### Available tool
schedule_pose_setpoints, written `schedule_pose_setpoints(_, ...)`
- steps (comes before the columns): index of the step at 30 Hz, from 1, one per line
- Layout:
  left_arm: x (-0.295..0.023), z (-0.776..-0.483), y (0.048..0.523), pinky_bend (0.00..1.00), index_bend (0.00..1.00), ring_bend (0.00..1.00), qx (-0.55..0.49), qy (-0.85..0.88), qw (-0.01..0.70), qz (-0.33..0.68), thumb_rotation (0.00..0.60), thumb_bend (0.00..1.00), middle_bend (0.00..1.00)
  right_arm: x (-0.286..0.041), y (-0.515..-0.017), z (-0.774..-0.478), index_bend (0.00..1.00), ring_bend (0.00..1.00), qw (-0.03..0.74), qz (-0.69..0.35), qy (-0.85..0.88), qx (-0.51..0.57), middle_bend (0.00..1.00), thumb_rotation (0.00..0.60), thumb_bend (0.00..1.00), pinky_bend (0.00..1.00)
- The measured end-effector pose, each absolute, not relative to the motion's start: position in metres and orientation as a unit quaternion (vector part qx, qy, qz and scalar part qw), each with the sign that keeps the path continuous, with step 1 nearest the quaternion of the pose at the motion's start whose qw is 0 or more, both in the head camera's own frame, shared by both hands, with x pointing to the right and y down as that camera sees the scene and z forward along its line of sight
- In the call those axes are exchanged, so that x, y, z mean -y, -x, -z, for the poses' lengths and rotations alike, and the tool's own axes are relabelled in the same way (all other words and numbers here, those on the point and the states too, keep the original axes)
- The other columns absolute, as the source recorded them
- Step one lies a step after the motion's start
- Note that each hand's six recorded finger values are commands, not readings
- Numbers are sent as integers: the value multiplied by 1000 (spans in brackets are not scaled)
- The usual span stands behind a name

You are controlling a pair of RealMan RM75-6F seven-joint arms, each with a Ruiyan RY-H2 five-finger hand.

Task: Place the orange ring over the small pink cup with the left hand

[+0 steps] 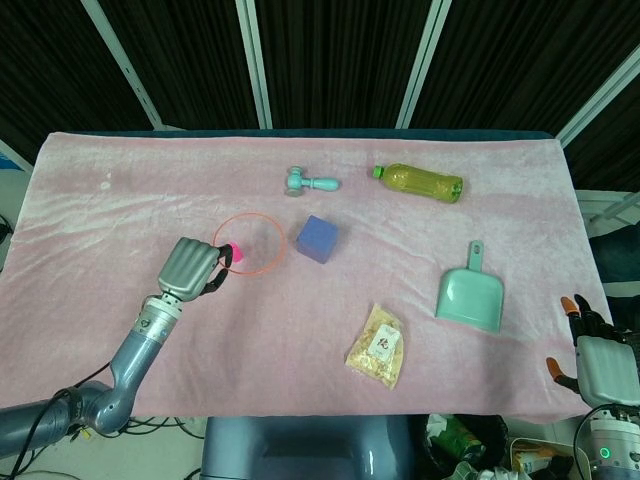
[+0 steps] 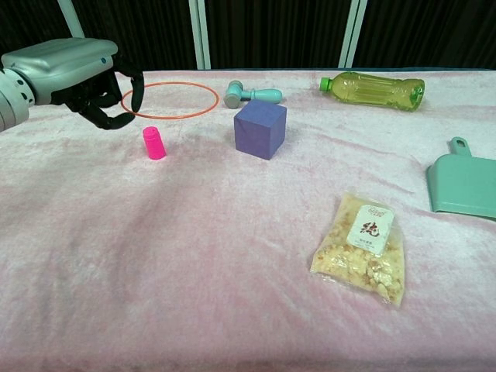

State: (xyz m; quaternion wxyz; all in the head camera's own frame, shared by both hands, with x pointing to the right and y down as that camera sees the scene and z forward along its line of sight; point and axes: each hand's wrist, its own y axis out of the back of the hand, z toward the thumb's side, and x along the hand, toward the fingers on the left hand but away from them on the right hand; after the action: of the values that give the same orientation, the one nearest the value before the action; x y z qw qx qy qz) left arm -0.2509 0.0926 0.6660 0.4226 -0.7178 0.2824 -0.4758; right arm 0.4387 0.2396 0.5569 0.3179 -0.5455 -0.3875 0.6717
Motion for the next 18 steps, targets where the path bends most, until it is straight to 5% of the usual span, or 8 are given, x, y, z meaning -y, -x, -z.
schedule_pose_setpoints(18,-94,-718,269,922,639,974,-265,708,393,523,600,462,973,-239,-440,-557,67,129,316,-673,545,388,33,600,217,214)
